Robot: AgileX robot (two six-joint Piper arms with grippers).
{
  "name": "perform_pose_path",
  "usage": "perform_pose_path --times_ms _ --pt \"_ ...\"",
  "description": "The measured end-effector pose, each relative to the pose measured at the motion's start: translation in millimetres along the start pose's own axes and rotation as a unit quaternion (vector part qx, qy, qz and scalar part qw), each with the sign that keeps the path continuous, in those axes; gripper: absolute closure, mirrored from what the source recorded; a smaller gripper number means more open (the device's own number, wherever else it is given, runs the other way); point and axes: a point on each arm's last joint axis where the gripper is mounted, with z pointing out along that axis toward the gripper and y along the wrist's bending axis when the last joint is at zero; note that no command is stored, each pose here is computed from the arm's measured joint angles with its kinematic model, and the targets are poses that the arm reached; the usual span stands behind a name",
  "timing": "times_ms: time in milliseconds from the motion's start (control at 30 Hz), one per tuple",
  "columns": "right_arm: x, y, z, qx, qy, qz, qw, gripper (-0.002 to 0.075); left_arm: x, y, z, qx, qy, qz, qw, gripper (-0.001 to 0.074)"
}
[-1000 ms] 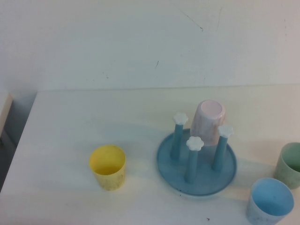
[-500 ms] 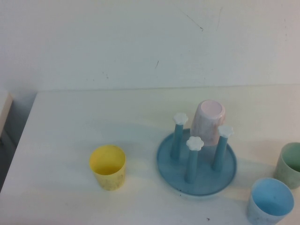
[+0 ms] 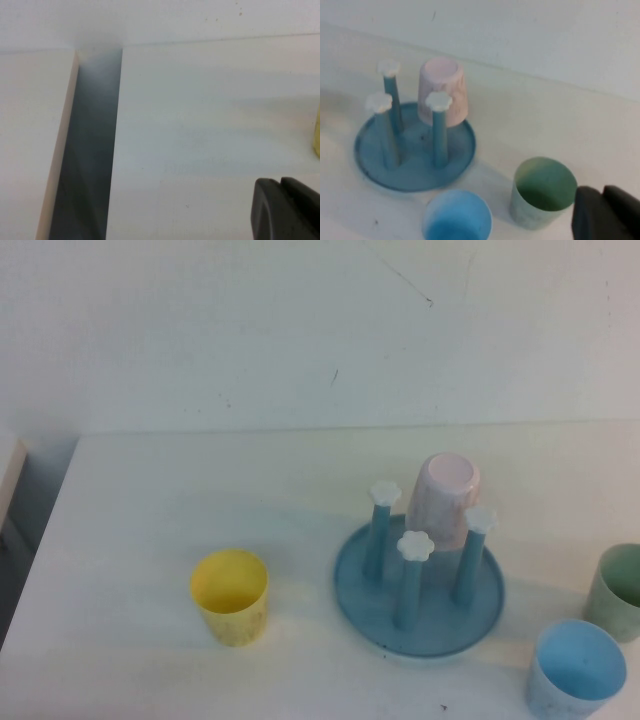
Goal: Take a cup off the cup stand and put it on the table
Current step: Pick up the cup from the rack
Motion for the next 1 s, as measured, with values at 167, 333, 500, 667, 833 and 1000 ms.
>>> perform_pose_path --times_ms 167,333,500,667,833,1000 --pt "-62 -16 28 -0.057 0.143 -0.053 0.987 0.0698 0 0 0 0.0 0.0 0.0 1.0 0.0738" --pt "-99 -20 91 -0.135 0.285 -0.105 0.943 0.0698 0 0 0 0.0 0.0 0.0 1.0 0.0738" --pt "-128 2 161 -0.155 0.329 -0.183 0.914 0.0698 0 0 0 0.0 0.0 0.0 1.0 0.0738" --pt "-145 30 212 -0.183 0.33 -0.216 0.901 0.0697 0 0 0 0.0 0.0 0.0 1.0 0.0738" --pt "-146 42 251 -0.196 0.34 -0.218 0.894 0.0607 0 0 0 0.0 0.0 0.0 1.0 0.0738" --pt "-137 48 274 -0.21 0.357 -0.21 0.886 0.027 0 0 0 0.0 0.0 0.0 1.0 0.0738"
